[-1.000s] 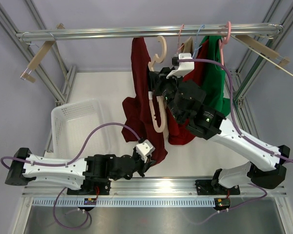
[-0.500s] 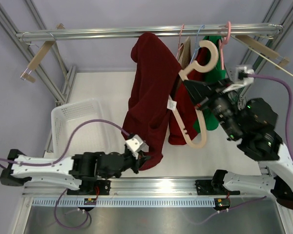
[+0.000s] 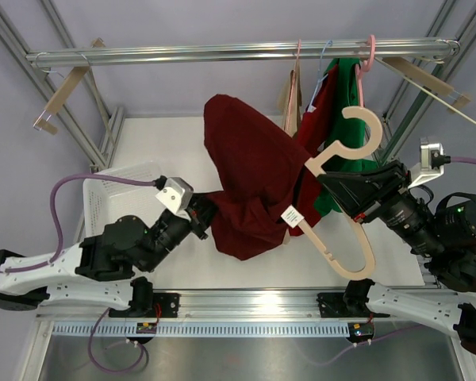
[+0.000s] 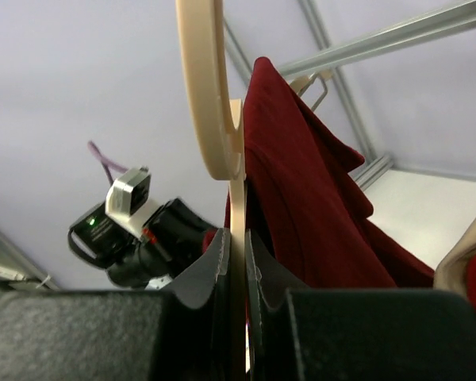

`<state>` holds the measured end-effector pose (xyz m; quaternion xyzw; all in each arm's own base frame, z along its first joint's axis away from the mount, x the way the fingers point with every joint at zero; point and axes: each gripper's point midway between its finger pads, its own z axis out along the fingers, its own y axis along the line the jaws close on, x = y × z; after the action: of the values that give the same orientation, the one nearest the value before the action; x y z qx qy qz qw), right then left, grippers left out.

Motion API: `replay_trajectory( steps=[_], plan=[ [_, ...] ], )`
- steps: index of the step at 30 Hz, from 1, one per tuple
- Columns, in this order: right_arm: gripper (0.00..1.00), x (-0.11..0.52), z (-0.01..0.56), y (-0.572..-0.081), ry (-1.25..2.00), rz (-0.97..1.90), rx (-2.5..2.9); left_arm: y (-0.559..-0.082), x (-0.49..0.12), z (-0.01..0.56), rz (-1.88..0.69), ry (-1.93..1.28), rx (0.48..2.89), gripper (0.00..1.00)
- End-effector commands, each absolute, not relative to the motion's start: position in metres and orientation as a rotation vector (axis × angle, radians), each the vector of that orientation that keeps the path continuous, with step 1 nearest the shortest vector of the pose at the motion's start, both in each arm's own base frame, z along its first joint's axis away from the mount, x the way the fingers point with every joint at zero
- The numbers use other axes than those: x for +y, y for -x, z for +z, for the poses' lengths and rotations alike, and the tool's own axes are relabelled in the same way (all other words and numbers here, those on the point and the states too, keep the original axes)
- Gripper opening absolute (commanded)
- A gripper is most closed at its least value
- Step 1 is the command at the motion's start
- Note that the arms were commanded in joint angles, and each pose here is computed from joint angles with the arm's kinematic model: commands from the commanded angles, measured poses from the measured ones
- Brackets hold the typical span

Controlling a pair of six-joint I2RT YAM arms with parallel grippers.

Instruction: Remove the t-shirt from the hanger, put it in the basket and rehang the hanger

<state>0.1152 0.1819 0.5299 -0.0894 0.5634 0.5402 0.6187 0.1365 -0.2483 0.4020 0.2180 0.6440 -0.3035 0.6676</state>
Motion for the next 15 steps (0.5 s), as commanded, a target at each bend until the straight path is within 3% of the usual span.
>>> replay_trajectory(
  steps=[1, 2, 3, 4, 8, 9, 12, 13, 15],
  plan=[
    [0.0, 0.176, 0.55, -0.083, 0.275, 1.393, 1.196, -0.145, -0.261, 0.423, -0.717, -0.49, 1.348, 0.18],
    [0.0, 0.173, 0.553, -0.079, 0.28, 1.407, 1.181, -0.147, -0.264, 0.421, -0.724, -0.502, 1.343, 0.28],
    [0.0, 0.173, 0.556, -0.07, 0.312, 1.442, 1.164, -0.15, -0.269, 0.419, -0.756, -0.506, 1.333, 0.54],
    [0.0, 0.173, 0.559, -0.066, 0.325, 1.462, 1.152, -0.155, -0.27, 0.415, -0.747, -0.51, 1.336, 0.66],
    [0.0, 0.176, 0.567, -0.041, 0.424, 1.569, 1.116, -0.186, -0.265, 0.409, -0.657, -0.462, 1.378, 0.87],
    [0.0, 0.175, 0.567, -0.038, 0.433, 1.581, 1.111, -0.195, -0.26, 0.413, -0.635, -0.436, 1.378, 0.97],
    [0.0, 0.174, 0.564, -0.035, 0.436, 1.591, 1.12, -0.202, -0.265, 0.416, -0.619, -0.431, 1.381, 0.98],
    [0.0, 0.173, 0.563, -0.035, 0.438, 1.591, 1.122, -0.202, -0.267, 0.421, -0.63, -0.43, 1.365, 0.92],
    [0.0, 0.169, 0.559, -0.035, 0.424, 1.584, 1.133, -0.2, -0.267, 0.427, -0.64, -0.432, 1.345, 0.67]
  ],
)
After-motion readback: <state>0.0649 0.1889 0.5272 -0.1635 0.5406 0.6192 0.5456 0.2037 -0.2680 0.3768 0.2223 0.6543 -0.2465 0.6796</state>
